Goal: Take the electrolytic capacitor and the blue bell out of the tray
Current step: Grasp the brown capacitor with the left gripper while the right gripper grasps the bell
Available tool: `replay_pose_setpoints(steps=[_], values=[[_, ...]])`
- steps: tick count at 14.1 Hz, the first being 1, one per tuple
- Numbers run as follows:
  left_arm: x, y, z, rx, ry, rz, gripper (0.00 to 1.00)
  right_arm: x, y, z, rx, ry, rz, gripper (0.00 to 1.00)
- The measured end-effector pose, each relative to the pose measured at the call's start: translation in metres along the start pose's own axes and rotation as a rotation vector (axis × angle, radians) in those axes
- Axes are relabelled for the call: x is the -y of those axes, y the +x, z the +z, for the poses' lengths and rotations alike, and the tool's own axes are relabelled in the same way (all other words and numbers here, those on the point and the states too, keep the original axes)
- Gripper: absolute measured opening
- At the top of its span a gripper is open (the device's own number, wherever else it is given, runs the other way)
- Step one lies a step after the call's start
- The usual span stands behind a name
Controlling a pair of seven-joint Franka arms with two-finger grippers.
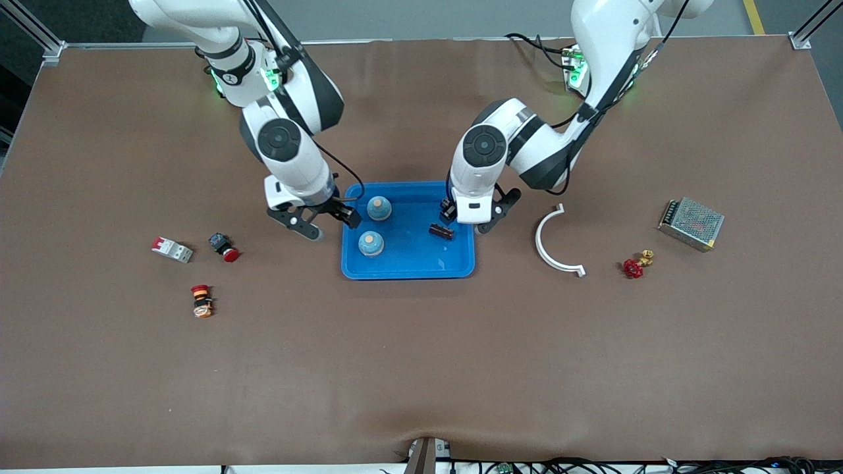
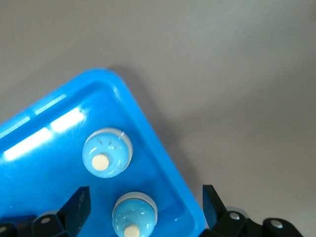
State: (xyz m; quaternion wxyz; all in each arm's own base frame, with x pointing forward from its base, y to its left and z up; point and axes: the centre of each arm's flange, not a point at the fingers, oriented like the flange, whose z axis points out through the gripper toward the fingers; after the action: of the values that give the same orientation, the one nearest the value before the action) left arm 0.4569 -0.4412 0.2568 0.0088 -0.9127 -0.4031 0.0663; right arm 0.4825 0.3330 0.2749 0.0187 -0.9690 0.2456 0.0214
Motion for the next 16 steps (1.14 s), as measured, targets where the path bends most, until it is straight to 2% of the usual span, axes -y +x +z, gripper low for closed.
replay_pose_setpoints(steps=[2,6,10,12,13,16], values=[[-0.001,-0.008,0.023,-0.010,0.014,-0.022,0.74,0.013,-0.019,0.028,0.004,0.016,-0.016,1.00],[0.000,-0.019,0.058,-0.002,0.041,-0.033,0.70,0.030,-0.042,0.047,0.020,0.021,-0.039,1.00],[0.001,-0.028,0.078,0.008,0.054,-0.031,0.65,0.034,-0.058,0.058,0.031,-0.001,-0.065,1.00],[0.001,-0.028,0.079,0.009,0.056,-0.030,0.48,0.033,-0.065,0.072,0.041,-0.022,-0.075,1.00],[0.001,-0.028,0.079,0.009,0.055,-0.030,0.35,0.033,-0.067,0.079,0.044,-0.029,-0.078,1.00],[-0.001,-0.027,0.077,-0.006,0.048,-0.017,0.33,0.032,-0.071,0.092,0.049,-0.041,-0.083,1.00]])
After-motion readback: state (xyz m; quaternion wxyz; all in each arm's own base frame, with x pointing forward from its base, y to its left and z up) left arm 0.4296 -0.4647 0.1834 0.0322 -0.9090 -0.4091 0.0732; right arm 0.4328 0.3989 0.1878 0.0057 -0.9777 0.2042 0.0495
